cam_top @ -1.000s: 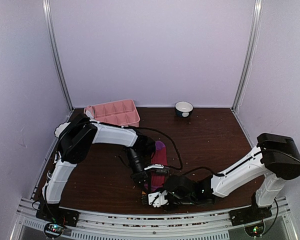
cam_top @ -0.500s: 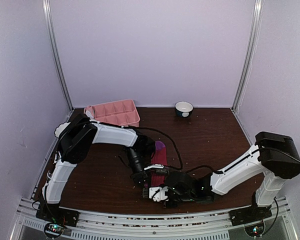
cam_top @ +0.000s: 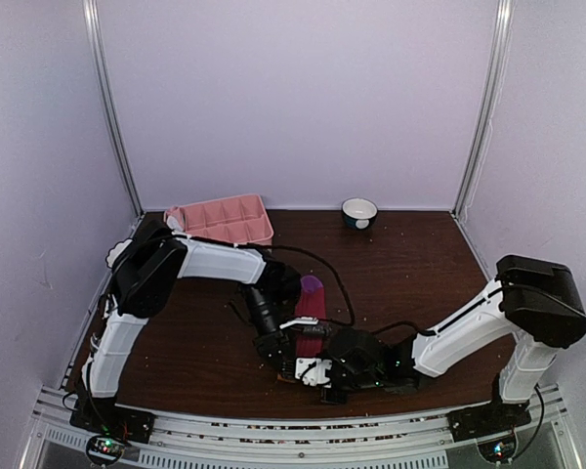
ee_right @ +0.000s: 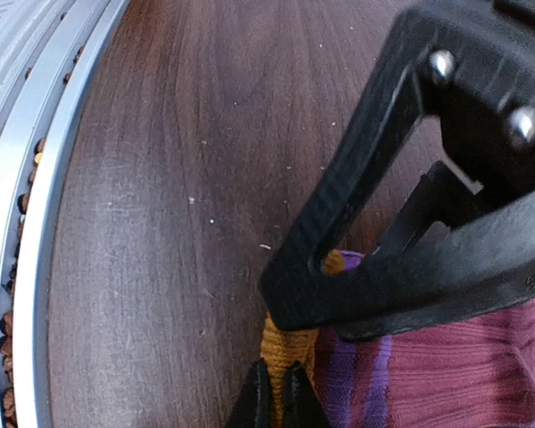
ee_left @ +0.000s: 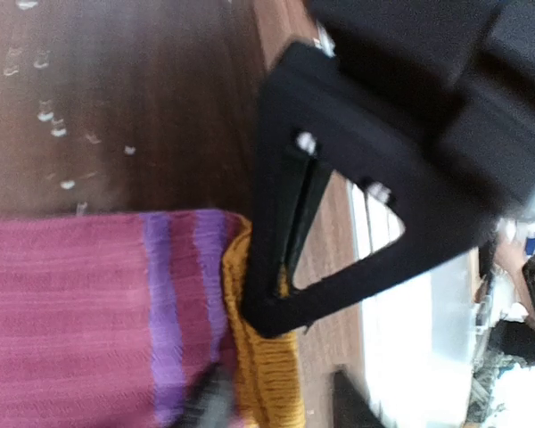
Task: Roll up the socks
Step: Roll the sock at the center of the board.
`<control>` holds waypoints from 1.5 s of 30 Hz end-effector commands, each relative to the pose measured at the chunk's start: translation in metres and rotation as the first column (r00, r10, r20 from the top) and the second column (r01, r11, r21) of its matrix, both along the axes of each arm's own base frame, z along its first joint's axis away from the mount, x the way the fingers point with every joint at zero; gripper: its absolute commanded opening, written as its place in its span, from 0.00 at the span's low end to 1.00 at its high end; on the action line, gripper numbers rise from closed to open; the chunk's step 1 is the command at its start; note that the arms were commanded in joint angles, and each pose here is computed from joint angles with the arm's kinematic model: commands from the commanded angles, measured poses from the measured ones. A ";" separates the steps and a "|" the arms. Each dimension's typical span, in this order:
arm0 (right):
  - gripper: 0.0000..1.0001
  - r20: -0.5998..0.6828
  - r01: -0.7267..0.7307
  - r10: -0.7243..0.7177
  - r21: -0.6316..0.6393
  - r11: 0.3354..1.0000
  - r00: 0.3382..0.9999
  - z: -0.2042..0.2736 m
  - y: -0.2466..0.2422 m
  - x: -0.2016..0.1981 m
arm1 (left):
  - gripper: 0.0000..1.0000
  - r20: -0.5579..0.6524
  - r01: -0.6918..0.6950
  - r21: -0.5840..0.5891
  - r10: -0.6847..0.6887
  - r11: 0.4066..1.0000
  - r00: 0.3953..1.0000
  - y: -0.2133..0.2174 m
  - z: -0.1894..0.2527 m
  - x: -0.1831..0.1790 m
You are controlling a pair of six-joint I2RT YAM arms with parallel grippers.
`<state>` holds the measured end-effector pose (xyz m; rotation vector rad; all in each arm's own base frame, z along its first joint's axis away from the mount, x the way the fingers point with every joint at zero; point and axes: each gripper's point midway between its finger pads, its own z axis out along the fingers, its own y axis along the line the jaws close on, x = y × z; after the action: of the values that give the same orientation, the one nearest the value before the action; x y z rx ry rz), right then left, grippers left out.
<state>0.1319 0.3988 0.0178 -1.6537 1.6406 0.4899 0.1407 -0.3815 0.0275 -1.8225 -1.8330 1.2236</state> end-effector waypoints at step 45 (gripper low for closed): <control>0.00 -0.810 0.261 -0.318 -0.211 0.942 0.493 -0.057 -0.068 0.019 | 0.21 0.607 0.136 -0.179 0.000 0.974 0.795 -0.019 -0.010 0.021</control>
<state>0.1627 0.3753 0.0196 -1.2422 2.2427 1.4132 0.1521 -0.3948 0.0208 -2.6116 -1.9264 0.9229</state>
